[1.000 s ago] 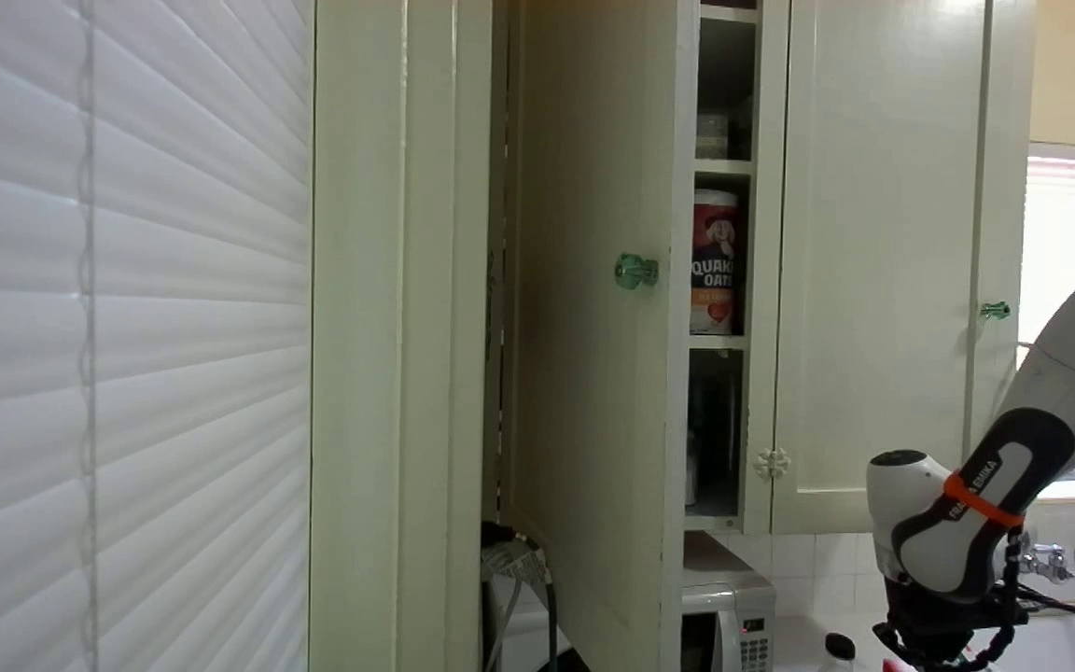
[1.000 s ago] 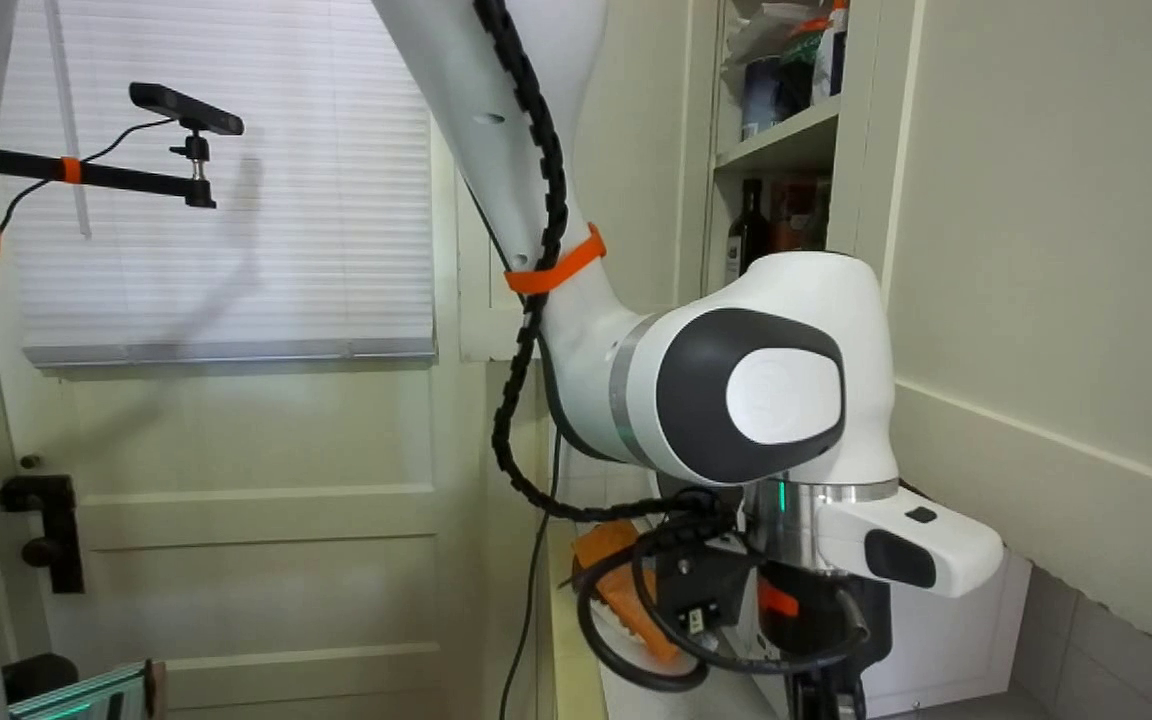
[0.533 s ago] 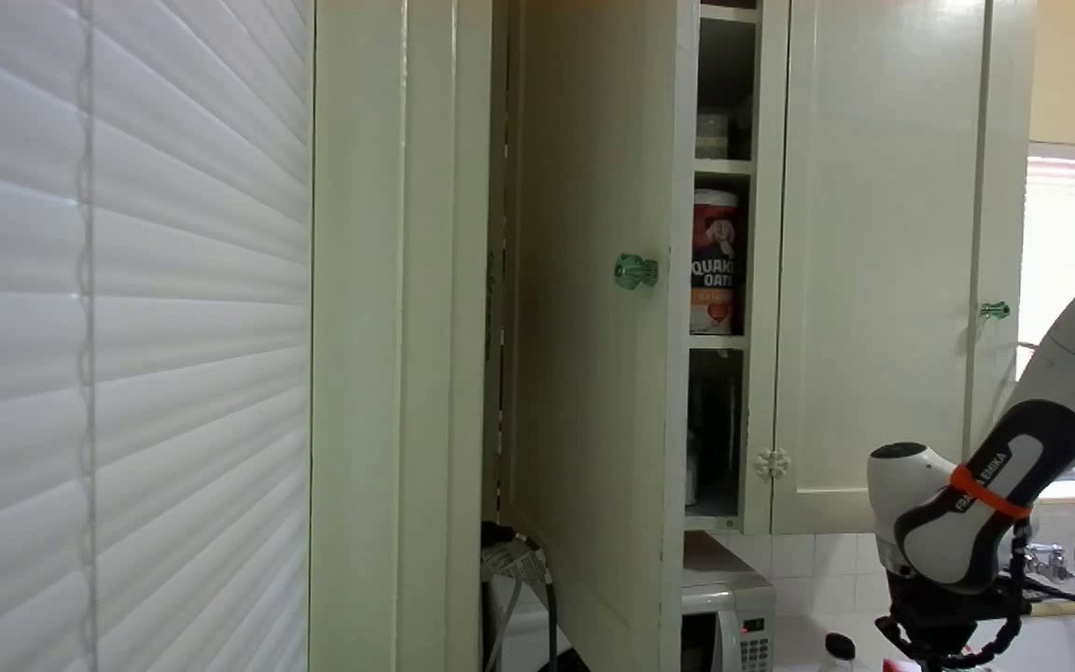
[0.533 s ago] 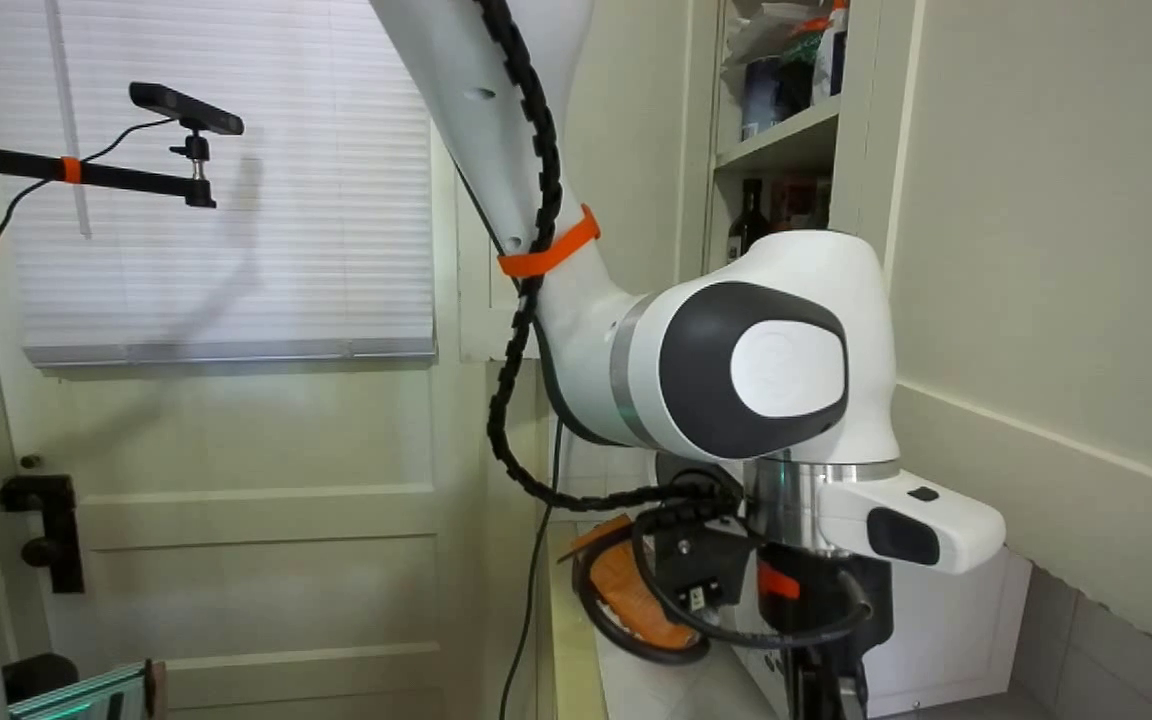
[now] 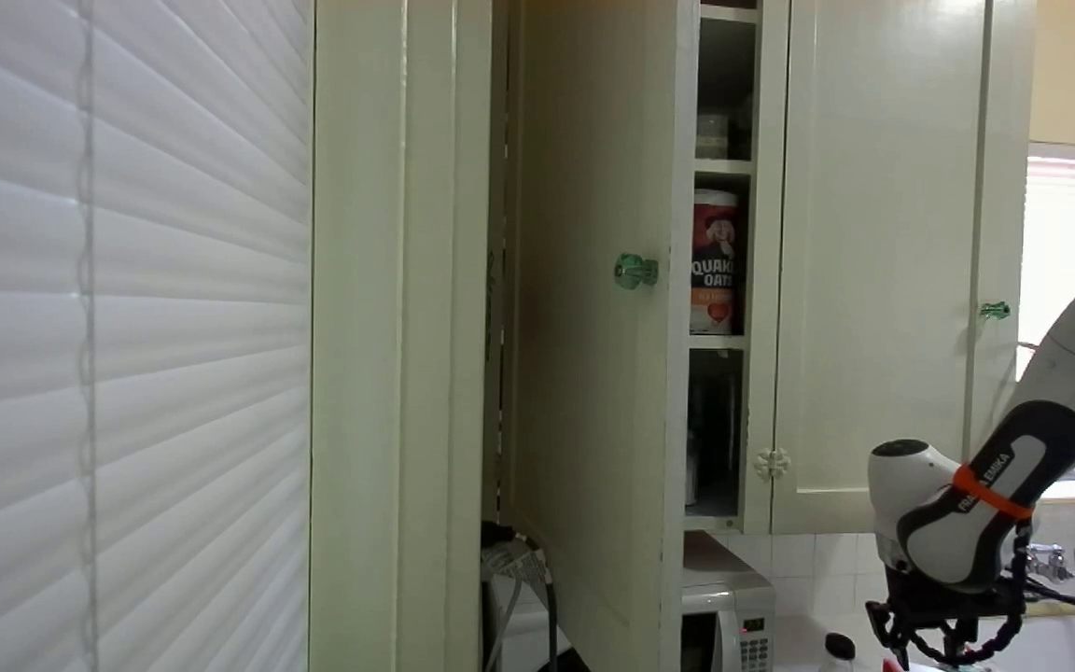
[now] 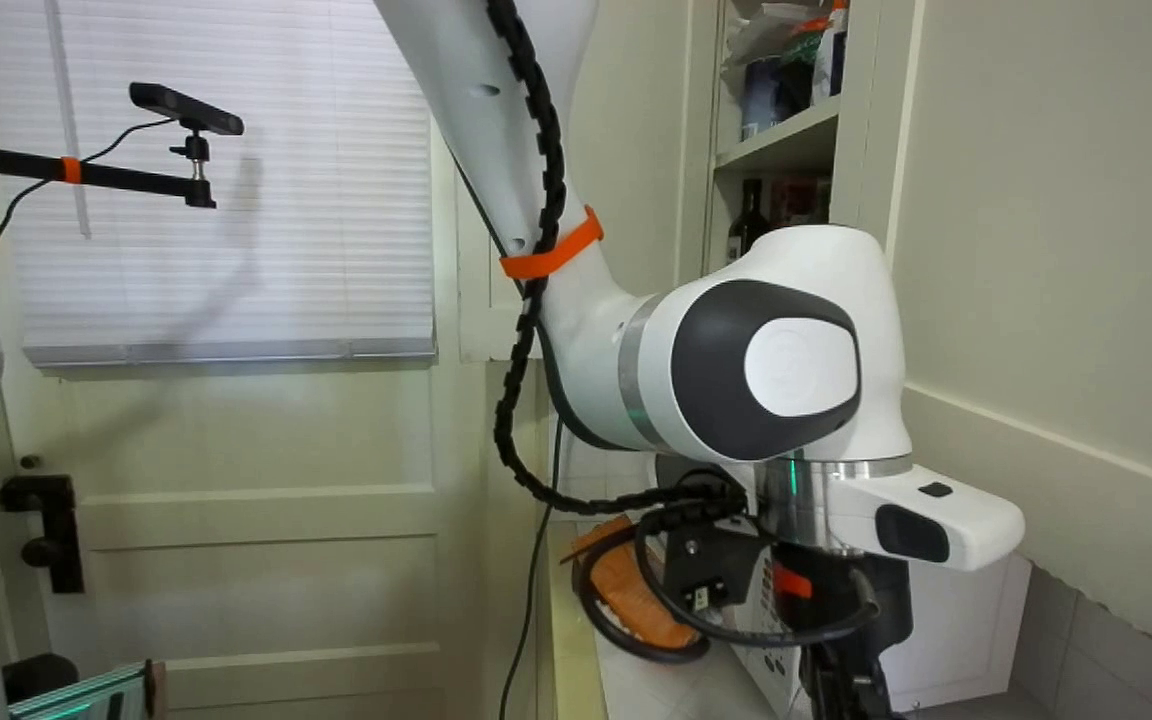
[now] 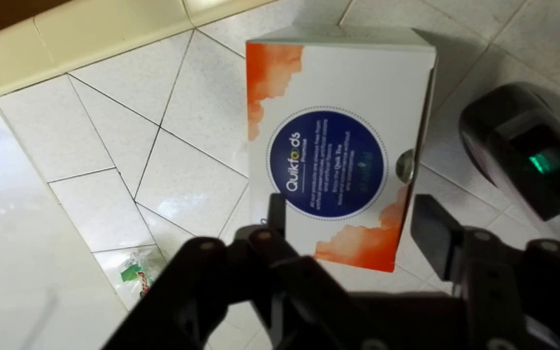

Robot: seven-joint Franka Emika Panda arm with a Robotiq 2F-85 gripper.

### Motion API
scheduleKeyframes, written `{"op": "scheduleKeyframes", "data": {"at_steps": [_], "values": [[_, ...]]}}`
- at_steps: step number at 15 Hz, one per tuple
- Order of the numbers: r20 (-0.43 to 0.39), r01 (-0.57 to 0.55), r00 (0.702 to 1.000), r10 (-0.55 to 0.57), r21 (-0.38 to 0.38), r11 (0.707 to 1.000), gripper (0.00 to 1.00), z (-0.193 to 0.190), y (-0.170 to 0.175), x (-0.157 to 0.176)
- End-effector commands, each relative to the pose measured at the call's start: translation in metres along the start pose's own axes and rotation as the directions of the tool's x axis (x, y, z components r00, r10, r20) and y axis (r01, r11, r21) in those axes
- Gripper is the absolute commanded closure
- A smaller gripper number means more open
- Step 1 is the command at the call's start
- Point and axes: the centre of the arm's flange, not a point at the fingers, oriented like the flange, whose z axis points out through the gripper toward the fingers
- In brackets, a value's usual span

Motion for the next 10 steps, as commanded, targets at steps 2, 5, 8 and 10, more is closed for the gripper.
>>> {"op": "scheduleKeyframes", "data": {"at_steps": [2,5,8,10], "values": [[-0.035,-0.052,0.998,0.052,0.001,0.999,0.00,0.0115,-0.0026,0.0060],[-0.022,-0.030,0.999,0.030,0.001,1.000,0.00,0.0049,-0.0018,0.0042],[-0.023,-0.030,0.999,0.030,0.002,1.000,0.00,0.0044,-0.0022,0.0045],[-0.024,-0.030,0.999,0.030,0.002,1.000,0.00,0.0042,-0.0023,0.0047]]}}
